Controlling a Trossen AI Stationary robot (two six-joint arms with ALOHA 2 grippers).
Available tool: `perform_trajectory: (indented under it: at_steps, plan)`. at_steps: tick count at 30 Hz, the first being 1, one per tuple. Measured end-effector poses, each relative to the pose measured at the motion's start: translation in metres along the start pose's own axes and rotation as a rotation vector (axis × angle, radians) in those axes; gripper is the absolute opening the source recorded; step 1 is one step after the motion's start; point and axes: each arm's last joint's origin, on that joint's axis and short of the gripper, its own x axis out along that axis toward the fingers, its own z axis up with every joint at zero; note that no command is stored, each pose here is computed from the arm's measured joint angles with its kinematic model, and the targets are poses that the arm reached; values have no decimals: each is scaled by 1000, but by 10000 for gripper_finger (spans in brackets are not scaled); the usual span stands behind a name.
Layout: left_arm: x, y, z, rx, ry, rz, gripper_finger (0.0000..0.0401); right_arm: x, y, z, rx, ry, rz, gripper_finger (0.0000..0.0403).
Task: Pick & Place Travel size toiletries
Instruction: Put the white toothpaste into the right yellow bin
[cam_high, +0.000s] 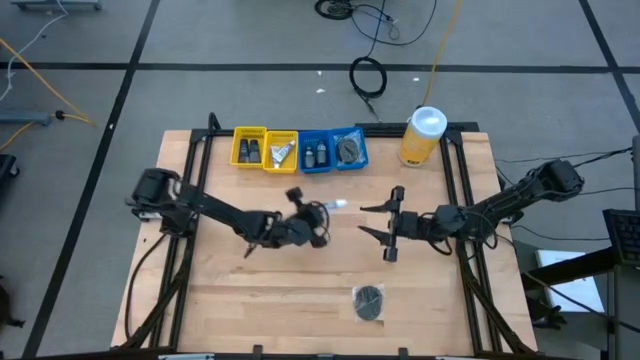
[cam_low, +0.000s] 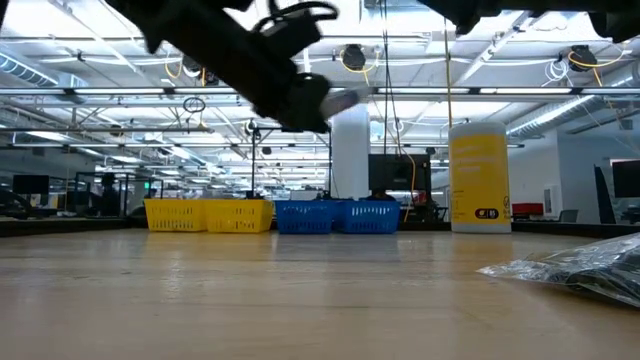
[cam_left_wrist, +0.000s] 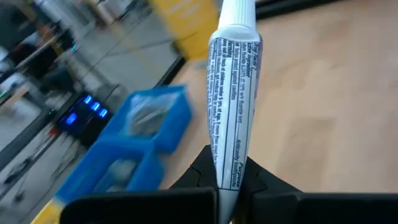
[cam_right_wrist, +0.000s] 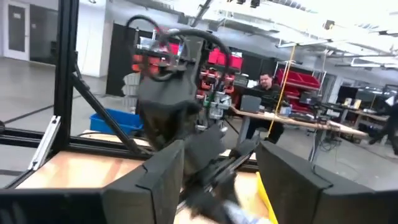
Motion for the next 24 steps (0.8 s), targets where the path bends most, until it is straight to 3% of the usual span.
perform_trajectory:
  at_steps: [5, 9, 14, 18, 21, 24]
  plan:
    - [-23, 50, -30, -123, 163, 90, 5, -3, 5, 3, -30, -8, -9, 189]
    - [-30, 98, -58, -312, 312, 152, 2, -3, 4, 4, -32, -17, -17, 184]
    - [-6, 154, -78, -536, 425, 87, 6, -2, 2, 4, -31, -29, -24, 183]
    - [19, 190, -98, -587, 463, 98, 2, -1, 1, 4, -31, -31, -25, 182]
    - [27, 212, -102, -666, 414, 128, 12, -1, 1, 4, -34, -30, -25, 181]
    - [29, 223, -109, -725, 427, 76, 22, -1, 1, 4, -37, -26, -24, 180]
